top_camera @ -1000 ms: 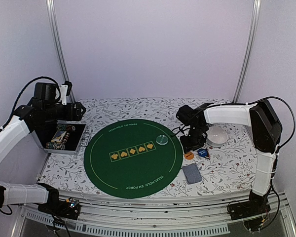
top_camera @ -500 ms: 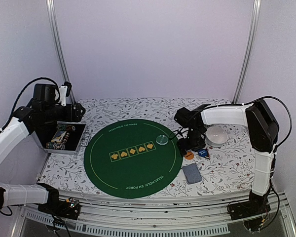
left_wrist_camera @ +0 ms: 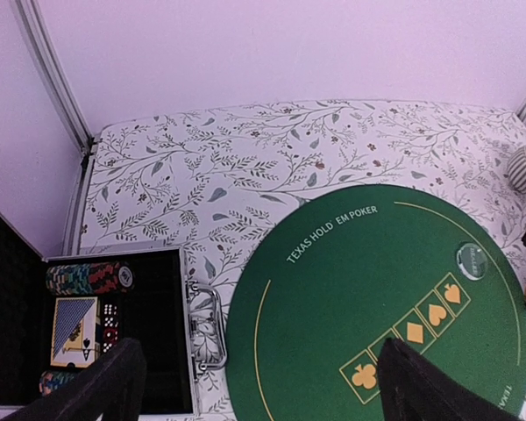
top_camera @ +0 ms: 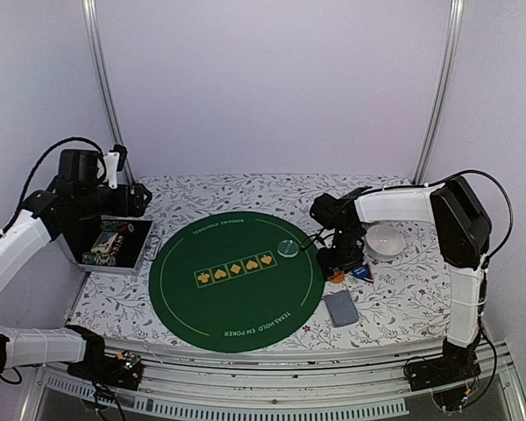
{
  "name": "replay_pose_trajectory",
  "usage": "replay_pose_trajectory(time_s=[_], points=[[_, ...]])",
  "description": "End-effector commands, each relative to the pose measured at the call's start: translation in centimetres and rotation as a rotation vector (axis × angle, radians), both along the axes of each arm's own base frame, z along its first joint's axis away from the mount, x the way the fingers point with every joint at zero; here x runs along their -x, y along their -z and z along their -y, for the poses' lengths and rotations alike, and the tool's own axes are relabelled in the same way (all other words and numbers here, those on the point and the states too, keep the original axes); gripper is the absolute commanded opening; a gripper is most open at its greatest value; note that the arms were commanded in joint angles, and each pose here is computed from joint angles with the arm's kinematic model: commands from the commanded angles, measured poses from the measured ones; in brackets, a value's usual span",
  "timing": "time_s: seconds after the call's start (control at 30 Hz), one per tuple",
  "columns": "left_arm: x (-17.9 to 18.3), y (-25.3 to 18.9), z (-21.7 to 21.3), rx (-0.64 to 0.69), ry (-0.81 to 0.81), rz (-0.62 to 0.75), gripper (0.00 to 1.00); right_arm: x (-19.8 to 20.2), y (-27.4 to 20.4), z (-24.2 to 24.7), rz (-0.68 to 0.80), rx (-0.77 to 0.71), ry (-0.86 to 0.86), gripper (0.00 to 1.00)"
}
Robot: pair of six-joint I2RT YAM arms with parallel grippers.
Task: Distribute texas hold em gaming equipment
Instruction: Pick up the big blind button from the center of the board.
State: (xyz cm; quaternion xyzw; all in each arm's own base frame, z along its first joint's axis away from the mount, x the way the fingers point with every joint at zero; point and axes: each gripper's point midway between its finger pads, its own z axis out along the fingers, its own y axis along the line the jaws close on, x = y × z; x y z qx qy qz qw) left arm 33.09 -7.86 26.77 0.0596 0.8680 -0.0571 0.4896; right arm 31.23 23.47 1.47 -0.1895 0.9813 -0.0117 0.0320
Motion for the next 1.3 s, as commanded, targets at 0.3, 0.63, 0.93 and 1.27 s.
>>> replay_pose_trajectory(time_s=[0.3, 0.63, 0.93, 1.27], points=[[0.0, -0.4, 0.6, -0.012, 0.022, 0.024, 0.94, 0.8, 1.6, 3.2, -0.043, 0.09, 0.044, 0.61], [0.1, -0.5, 0.6, -0.017, 0.022, 0.03, 0.95, 0.7, 1.1, 4.3, -0.034, 0.11, 0.065, 0.61], [0.2, -0.6, 0.5, -0.022, 0.017, 0.035, 0.95, 0.7, 2.3, 2.4, -0.063, 0.063, 0.045, 0.58], [0.1, -0.5, 0.5, -0.026, 0.017, 0.033, 0.95, 0.5, 1.5, 2.4, -0.048, 0.074, 0.045, 0.42]])
